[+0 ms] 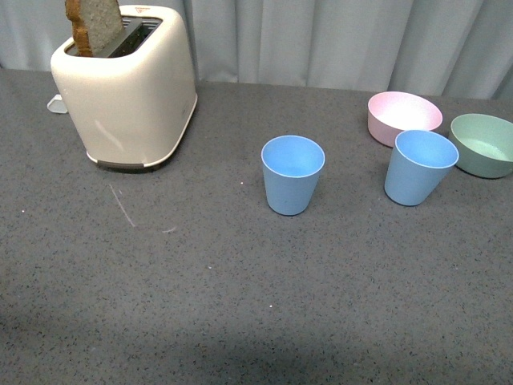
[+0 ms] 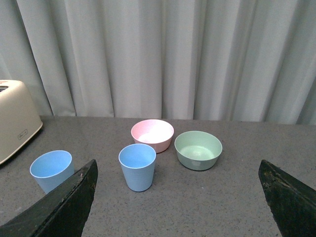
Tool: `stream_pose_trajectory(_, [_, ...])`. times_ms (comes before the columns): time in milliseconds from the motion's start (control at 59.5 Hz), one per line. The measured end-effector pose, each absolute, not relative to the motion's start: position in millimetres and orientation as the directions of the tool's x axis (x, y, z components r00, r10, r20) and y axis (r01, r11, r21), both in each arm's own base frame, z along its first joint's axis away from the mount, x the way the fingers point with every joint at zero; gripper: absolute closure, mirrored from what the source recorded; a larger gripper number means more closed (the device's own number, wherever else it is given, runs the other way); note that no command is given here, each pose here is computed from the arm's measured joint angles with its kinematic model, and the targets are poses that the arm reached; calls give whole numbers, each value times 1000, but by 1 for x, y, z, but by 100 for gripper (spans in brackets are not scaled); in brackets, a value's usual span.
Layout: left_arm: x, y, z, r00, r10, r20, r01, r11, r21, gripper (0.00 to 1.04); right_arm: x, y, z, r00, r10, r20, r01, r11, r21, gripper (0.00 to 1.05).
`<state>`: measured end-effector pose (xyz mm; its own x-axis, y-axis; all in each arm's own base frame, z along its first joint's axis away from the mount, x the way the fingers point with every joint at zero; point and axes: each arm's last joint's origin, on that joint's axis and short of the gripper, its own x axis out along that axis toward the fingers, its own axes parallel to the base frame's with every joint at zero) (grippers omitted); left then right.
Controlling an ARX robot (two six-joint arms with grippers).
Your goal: Stack blue cups with both arms
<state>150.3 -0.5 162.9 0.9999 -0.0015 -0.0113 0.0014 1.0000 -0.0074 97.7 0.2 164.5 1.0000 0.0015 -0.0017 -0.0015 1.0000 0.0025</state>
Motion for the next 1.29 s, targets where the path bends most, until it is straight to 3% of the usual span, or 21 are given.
stream_pose_trajectory(1294, [105, 0, 172, 1000, -1, 13, 1, 1000, -7, 101, 98, 0, 164, 1000, 1, -2, -1, 1000, 2, 10])
